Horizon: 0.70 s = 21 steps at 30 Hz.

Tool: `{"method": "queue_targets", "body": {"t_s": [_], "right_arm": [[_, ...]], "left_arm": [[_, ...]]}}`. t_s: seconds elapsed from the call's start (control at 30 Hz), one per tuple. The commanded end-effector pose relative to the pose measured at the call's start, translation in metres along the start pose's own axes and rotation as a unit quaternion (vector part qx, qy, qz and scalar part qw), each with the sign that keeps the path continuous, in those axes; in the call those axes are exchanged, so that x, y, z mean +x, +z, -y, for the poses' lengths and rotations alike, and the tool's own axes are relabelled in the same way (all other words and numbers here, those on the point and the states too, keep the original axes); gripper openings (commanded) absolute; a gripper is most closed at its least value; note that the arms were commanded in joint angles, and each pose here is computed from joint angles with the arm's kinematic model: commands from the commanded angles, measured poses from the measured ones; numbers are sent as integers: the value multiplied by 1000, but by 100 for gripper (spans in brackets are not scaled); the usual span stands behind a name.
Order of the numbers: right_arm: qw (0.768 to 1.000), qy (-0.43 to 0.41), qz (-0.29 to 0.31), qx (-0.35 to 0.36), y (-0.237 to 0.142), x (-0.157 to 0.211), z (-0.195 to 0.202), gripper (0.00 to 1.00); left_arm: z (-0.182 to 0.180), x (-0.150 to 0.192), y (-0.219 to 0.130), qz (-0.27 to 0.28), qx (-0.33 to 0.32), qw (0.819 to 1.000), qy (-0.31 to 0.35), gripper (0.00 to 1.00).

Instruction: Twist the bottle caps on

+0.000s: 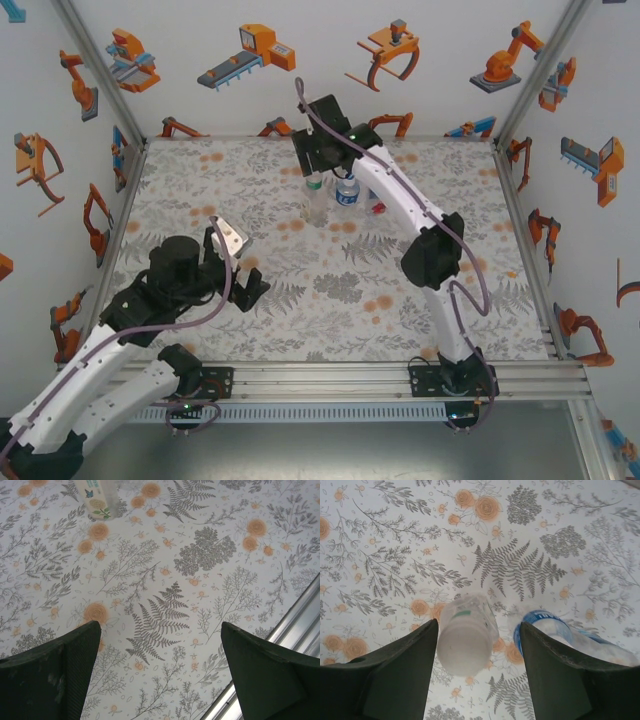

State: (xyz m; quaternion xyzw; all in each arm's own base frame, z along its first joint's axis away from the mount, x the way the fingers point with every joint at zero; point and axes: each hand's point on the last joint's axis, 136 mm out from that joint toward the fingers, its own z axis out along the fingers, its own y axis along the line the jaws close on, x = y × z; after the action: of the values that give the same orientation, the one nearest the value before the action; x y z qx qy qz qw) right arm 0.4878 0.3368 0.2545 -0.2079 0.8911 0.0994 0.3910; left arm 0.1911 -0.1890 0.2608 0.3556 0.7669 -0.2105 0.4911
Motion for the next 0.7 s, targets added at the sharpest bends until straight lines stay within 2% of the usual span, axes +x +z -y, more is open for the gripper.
{"method": "queue_targets", "body": {"t_s": [0.0, 0.23, 0.37, 0.43, 0.47, 0.67], "right_arm": [[999, -4, 40, 22, -58, -24, 19, 64], [996, -2, 36, 77, -100, -3, 58, 73], [993, 7, 30, 115, -124, 22, 90, 86], [990, 17, 33, 133, -137, 38, 108, 97], [989, 22, 32, 143, -140, 47, 116, 99], [978, 66, 27, 195, -151, 112, 174, 99]], "left_arm": [[-12, -5, 11, 8, -29, 1000, -10, 97], [-40, 2, 42, -14, -84, 996, -28, 97], [-68, 9, 56, -20, -135, 989, -50, 97], [-83, 15, 64, -25, -160, 985, -60, 97], [-88, 18, 66, -28, -170, 983, -62, 97], [-133, 41, 77, -52, -247, 964, -84, 97]]}}
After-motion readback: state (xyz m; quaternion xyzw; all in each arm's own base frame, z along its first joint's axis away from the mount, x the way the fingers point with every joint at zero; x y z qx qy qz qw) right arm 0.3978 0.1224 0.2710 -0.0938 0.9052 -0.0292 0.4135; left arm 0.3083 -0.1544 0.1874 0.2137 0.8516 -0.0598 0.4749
